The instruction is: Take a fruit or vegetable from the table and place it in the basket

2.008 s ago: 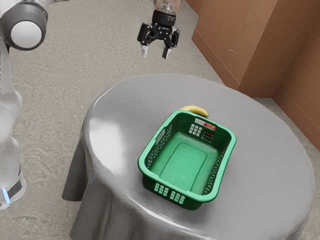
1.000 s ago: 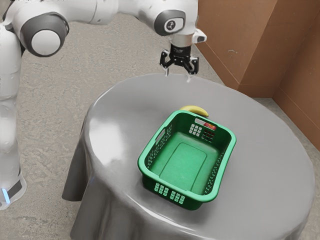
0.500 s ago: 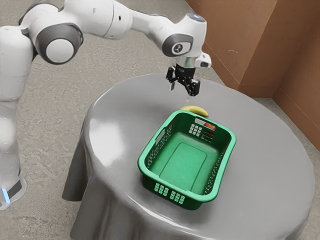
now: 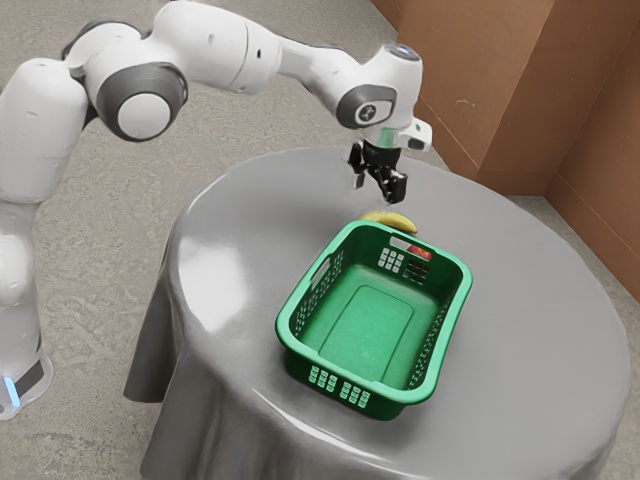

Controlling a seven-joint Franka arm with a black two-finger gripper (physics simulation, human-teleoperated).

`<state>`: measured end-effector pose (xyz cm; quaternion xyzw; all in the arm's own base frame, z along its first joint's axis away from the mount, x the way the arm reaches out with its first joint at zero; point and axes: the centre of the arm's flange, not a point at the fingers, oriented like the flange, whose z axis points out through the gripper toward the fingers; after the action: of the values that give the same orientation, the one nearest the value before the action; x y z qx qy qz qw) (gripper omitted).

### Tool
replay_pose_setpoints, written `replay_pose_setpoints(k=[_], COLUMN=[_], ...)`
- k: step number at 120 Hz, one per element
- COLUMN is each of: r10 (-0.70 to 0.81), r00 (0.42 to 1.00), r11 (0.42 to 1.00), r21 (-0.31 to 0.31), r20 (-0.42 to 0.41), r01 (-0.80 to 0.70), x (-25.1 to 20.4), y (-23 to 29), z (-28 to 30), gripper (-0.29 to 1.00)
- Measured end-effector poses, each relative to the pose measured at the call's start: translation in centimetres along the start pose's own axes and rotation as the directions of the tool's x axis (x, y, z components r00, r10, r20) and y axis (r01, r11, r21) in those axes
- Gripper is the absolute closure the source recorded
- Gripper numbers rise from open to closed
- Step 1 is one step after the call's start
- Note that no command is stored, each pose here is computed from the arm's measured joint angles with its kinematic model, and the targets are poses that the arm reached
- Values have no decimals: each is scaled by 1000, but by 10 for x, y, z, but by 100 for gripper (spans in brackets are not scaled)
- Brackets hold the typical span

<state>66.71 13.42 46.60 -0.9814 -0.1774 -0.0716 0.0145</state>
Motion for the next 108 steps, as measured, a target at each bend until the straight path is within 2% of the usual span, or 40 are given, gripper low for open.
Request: replay_pose_setpoints(k=[26, 64, 108], r10=[69, 59, 103], r00=[997, 997, 994], r11=[997, 998, 995], r21=[-19, -9, -9], r20=[-22, -49, -37], r01=[-69, -60, -103], x=[3, 12, 15], y=[19, -19, -14], z=[9, 7, 33], gripper=[0, 0, 0])
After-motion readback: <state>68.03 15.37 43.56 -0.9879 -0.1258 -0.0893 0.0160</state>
